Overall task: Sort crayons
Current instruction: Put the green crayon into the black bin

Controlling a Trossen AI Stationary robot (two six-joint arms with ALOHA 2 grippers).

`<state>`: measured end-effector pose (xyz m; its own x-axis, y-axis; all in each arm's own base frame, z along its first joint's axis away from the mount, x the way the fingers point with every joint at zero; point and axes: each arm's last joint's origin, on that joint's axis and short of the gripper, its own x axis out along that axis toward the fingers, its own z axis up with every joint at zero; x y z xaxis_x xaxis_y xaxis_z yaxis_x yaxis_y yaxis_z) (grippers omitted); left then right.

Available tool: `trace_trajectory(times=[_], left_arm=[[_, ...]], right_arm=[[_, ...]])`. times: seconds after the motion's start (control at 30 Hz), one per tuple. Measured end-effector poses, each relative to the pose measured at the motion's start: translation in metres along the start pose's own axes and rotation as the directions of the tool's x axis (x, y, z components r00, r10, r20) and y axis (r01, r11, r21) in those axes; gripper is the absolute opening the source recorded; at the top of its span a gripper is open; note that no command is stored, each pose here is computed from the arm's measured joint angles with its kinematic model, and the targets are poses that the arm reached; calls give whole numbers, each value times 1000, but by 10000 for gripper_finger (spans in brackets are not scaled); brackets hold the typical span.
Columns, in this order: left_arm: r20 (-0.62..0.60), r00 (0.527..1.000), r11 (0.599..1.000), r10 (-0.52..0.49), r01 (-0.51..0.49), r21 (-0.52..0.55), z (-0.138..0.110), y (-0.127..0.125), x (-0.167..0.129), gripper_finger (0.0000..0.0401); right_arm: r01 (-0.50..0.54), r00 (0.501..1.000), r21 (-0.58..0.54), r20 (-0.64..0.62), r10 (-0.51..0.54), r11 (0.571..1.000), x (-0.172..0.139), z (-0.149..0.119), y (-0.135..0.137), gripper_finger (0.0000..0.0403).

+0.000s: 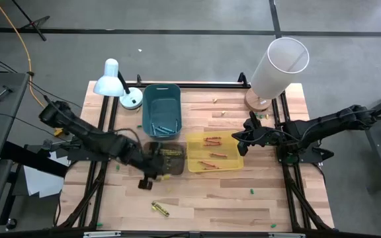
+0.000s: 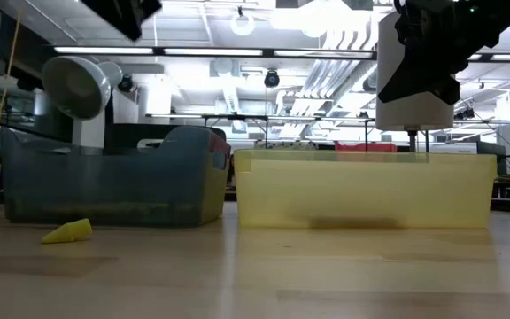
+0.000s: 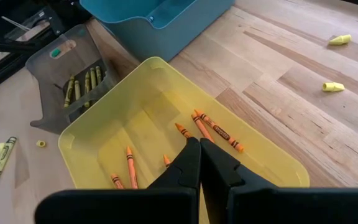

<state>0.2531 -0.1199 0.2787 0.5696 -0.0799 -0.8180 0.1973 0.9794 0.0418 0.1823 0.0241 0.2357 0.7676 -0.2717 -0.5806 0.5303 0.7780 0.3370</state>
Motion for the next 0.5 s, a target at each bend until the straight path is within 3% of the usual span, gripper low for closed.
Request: trace_trajectory(times=[0.1,0.27,0.5], left_arm=[[34,998,988,-44,38,149,2,-27,12,114],[15,994,929,-107,95,358,-4,-76,53,113],[-82,984,902,-156,175,394,-16,-120,99,113]], right_arm=[[1,1000,-1,0,-1,1000,0,0,0,0],[3,1000,-2,-3,-3,1000,0,0,0,0],[15,999,-73,-46,-19,997,0,-4,-3,0]])
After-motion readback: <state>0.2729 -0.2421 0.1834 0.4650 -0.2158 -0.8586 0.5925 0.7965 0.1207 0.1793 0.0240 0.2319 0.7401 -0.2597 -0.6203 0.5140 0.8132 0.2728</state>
